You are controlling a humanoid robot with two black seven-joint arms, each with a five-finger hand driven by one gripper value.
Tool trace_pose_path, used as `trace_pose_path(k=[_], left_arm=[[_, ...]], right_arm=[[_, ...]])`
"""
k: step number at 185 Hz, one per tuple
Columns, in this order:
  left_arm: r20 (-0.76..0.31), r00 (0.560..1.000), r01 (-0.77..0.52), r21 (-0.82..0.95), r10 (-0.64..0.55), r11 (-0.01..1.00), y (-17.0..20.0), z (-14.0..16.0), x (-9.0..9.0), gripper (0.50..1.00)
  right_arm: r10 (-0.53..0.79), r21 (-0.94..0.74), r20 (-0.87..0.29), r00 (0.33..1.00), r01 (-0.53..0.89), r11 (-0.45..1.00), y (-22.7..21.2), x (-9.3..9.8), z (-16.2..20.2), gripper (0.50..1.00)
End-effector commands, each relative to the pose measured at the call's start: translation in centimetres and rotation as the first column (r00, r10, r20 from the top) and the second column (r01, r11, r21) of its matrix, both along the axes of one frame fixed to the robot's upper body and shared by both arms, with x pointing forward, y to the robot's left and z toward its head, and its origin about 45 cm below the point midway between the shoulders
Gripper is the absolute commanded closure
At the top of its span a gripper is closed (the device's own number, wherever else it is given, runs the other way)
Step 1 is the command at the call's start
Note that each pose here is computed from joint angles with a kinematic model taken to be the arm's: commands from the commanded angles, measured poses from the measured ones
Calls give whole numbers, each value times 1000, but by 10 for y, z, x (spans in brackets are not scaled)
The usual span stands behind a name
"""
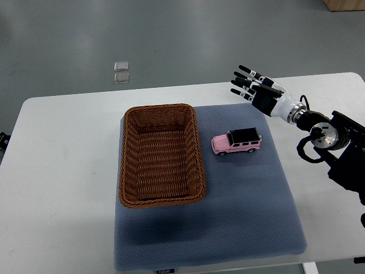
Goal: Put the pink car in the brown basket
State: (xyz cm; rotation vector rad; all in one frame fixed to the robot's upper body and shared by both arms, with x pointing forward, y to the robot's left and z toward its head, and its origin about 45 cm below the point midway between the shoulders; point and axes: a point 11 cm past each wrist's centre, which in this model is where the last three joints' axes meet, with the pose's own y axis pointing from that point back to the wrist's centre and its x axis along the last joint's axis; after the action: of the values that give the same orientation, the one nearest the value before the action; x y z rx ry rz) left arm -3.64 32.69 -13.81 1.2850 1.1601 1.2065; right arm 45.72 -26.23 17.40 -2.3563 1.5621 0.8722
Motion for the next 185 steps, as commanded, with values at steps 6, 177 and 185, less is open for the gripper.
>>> trace_pose_path(k=[6,177,185], left_arm=[[5,1000,0,1,0,1000,0,0,0,500],[9,1000,6,22,-6,1000,6,0,1,500],[9,1000,6,22,-6,1000,6,0,1,500]], right_arm=[[0,0,0,1000,0,1000,0,0,0,585],[-90,81,-26,996,92,992,-9,3,0,585],[-91,76,-24,996,92,993,-9,3,1,585]])
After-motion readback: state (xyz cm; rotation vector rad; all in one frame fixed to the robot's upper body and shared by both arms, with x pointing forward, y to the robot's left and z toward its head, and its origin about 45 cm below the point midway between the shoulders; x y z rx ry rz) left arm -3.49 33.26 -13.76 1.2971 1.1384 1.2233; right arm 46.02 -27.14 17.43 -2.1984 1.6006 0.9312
